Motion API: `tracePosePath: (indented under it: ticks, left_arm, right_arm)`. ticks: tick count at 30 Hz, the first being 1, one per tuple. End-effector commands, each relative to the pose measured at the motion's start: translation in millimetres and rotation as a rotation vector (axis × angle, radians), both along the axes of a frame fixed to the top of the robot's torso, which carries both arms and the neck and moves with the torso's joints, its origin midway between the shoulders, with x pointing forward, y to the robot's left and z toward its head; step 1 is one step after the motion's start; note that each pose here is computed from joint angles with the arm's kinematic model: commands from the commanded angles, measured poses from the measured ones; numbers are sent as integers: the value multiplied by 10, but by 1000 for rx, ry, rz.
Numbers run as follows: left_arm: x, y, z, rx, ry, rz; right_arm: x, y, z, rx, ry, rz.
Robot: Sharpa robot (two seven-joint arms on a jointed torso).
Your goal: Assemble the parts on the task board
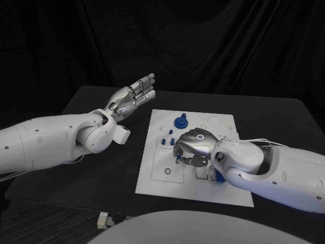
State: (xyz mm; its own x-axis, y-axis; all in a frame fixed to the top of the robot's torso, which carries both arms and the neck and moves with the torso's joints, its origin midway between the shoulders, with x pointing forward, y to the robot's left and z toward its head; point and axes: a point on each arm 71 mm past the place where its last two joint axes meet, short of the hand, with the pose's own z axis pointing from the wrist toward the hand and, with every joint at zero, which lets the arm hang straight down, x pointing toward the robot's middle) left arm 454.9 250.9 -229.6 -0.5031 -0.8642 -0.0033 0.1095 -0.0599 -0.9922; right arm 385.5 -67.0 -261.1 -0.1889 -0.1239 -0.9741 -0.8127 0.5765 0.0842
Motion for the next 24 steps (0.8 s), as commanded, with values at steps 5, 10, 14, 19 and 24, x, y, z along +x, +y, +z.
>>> tracePosePath:
  ticks: [5,10,14,19,24]
  left_arm:
    - [-9,-23,9,-22,-6,-12]
    - [-9,-24,7,-23,-5,-14]
    - [-9,-25,4,-23,-3,-16]
    - [-10,-25,1,-24,-1,-18]
    - [-7,-21,-2,-23,0,-17]
  right_arm:
    - [3,11,-36,-15,-5,-11]
    - [-4,15,-67,-19,2,-12]
    - [-10,20,-87,-20,7,-11]
    - [-20,28,-104,-26,13,-9]
    - [-24,29,-112,-32,17,-9]
